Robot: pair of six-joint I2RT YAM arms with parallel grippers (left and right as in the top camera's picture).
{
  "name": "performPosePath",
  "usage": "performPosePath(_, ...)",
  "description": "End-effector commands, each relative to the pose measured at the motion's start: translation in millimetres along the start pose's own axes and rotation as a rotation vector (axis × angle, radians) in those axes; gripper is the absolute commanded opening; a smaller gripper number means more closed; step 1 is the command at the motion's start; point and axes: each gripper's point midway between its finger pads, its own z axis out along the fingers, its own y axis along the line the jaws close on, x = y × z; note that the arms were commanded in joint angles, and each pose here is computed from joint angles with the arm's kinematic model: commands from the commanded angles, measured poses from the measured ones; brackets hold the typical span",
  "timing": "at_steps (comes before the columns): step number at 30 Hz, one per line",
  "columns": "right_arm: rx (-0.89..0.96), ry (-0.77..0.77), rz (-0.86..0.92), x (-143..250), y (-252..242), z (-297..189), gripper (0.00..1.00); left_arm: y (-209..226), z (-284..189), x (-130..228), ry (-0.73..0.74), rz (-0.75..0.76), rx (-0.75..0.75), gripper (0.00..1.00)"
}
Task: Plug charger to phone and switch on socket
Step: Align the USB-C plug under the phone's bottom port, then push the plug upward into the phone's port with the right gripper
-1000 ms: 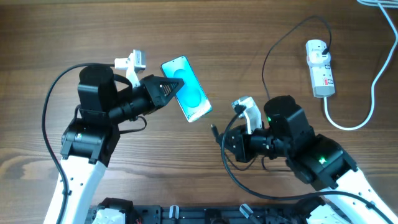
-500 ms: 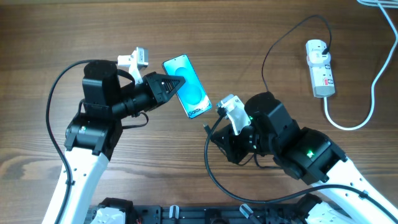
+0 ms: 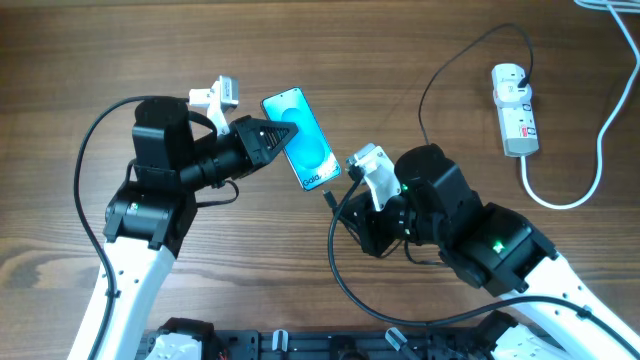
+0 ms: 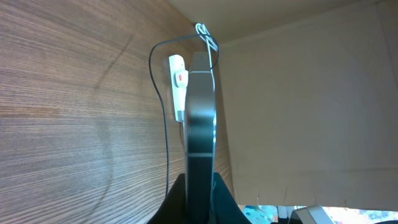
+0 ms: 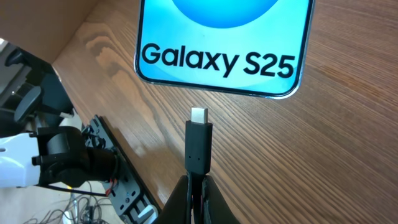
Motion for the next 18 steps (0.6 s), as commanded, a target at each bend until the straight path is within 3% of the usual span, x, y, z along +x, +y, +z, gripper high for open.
performPosePath(1, -0.100, 0.012, 0.003, -6, 18, 5, 0.04, -8, -2, -2, 0.002, 0.031, 0.027, 0.04)
performPosePath(8, -0.218, 0.071, 0.087, 3, 37, 4, 0.04, -9, -2, -2, 0.000, 0.043, 0.029, 0.04)
performPosePath(18, -0.187, 0.057, 0.199, 0, 26, -6, 0.04, -9, -2, -2, 0.004, 0.042, 0.032, 0.04)
